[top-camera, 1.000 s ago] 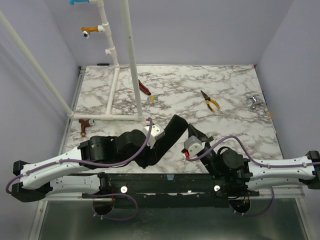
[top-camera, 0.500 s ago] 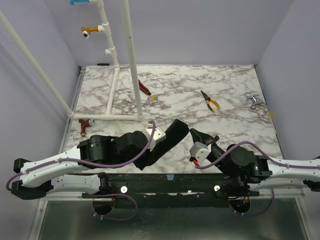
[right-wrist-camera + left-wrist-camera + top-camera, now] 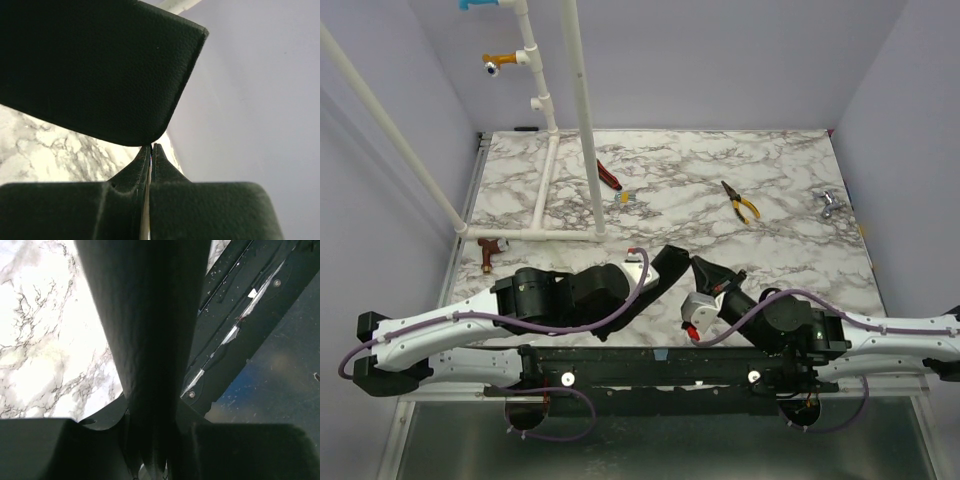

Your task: Sort the hair-cutting tools

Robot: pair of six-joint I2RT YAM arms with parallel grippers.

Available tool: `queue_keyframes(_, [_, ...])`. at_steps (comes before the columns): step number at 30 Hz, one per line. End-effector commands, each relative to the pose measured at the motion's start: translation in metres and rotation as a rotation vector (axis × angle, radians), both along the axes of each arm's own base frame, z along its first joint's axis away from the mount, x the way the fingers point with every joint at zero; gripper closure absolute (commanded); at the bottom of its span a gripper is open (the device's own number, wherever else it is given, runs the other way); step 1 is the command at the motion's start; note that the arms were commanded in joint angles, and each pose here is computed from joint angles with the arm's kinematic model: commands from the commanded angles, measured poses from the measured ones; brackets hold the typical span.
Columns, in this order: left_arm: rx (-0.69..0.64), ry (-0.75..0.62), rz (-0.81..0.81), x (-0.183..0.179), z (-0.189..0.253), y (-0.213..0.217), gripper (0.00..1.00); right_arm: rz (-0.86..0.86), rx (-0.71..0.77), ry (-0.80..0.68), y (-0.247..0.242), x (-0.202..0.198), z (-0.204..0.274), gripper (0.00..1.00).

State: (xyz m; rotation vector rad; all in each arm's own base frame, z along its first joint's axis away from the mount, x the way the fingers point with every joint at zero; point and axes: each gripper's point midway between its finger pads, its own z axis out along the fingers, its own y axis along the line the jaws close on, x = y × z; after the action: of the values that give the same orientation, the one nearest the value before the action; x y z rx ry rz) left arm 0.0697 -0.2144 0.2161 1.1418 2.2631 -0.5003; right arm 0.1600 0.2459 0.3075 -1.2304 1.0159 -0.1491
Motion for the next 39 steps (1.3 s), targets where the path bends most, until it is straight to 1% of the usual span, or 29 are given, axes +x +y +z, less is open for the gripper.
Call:
queue_keyframes(1, [0.148, 0.061, -0.081, -0.015, -0.022, 0.021, 1.00, -0.071, 0.192, -0.116, -0.018, 0.008, 0.069, 0.99])
queue_keyframes(4, [0.164, 0.054, -0.096, -0.014, -0.025, 0.020, 1.00, -0.051, 0.214, -0.126, -0.017, 0.006, 0.075, 0.99])
queue_keyframes(7, [0.151, 0.034, -0.085, -0.010, -0.022, 0.021, 1.00, -0.028, 0.280, -0.079, -0.020, 0.003, 0.078, 0.99])
queue_keyframes(9, [0.091, 0.014, -0.074, -0.008, -0.015, 0.018, 1.00, -0.003, 0.306, 0.005, -0.019, -0.001, 0.071, 0.99])
queue_keyframes(10, [0.041, 0.007, -0.080, -0.009, -0.010, 0.014, 1.00, 0.006, 0.322, 0.037, -0.019, -0.002, 0.067, 0.99])
queue_keyframes(12, [-0.033, 0.014, -0.110, -0.015, -0.004, 0.009, 1.00, 0.034, 0.345, 0.064, -0.019, -0.006, 0.058, 0.99])
queue_keyframes(13, [-0.048, 0.022, -0.123, -0.018, -0.005, 0.008, 1.00, 0.051, 0.354, 0.068, -0.018, -0.008, 0.055, 0.99])
queue_keyframes(14, [-0.046, 0.027, -0.130, -0.019, -0.008, 0.007, 1.00, 0.069, 0.354, 0.071, -0.015, -0.010, 0.051, 0.99])
queue_keyframes(17, [0.016, 0.057, -0.148, -0.022, -0.021, 0.008, 1.00, 0.086, 0.341, 0.075, -0.004, -0.011, 0.046, 0.99])
queue_keyframes(20, [0.050, 0.076, -0.167, -0.023, -0.031, 0.001, 1.00, 0.111, 0.345, 0.063, 0.008, -0.013, 0.050, 0.99])
queue_keyframes(26, [0.051, 0.066, -0.188, -0.018, -0.033, -0.018, 1.00, 0.171, 0.379, 0.059, 0.028, -0.019, 0.065, 0.99])
queue_keyframes(28, [0.052, 0.050, -0.173, -0.013, -0.032, -0.022, 1.00, 0.152, 0.378, 0.071, 0.028, -0.017, 0.062, 0.99])
queue_keyframes(29, [0.048, 0.040, -0.151, -0.009, -0.031, -0.022, 1.00, 0.123, 0.395, 0.091, 0.024, -0.013, 0.060, 0.98])
queue_keyframes(30, [0.035, 0.032, -0.121, -0.003, -0.029, -0.022, 1.00, 0.085, 0.412, 0.120, 0.018, -0.010, 0.058, 0.79])
queue_keyframes(32, [-0.007, 0.010, -0.037, 0.012, -0.023, -0.020, 1.00, -0.011, 0.466, 0.195, 0.002, -0.002, 0.052, 0.53])
queue_keyframes(33, [-0.042, 0.016, -0.006, 0.018, -0.021, -0.020, 1.00, -0.047, 0.497, 0.239, -0.006, 0.000, 0.047, 0.32])
queue_keyframes(34, [-0.105, 0.023, 0.032, 0.026, -0.015, -0.022, 1.00, -0.070, 0.535, 0.270, -0.014, 0.001, 0.046, 0.02])
queue_keyframes(35, [-0.156, 0.032, 0.061, 0.033, -0.012, -0.024, 1.00, -0.081, 0.582, 0.315, -0.019, 0.001, 0.043, 0.00])
queue_keyframes(36, [-0.230, 0.046, 0.072, 0.038, -0.006, -0.030, 1.00, -0.094, 0.638, 0.363, -0.026, 0.000, 0.043, 0.00])
queue_keyframes(38, [-0.333, 0.043, 0.116, 0.055, 0.001, -0.041, 1.00, -0.150, 0.785, 0.475, -0.037, 0.002, 0.037, 0.00])
queue_keyframes(39, [-0.386, 0.050, 0.114, 0.060, 0.005, -0.049, 1.00, -0.171, 0.830, 0.518, -0.039, 0.002, 0.032, 0.00])
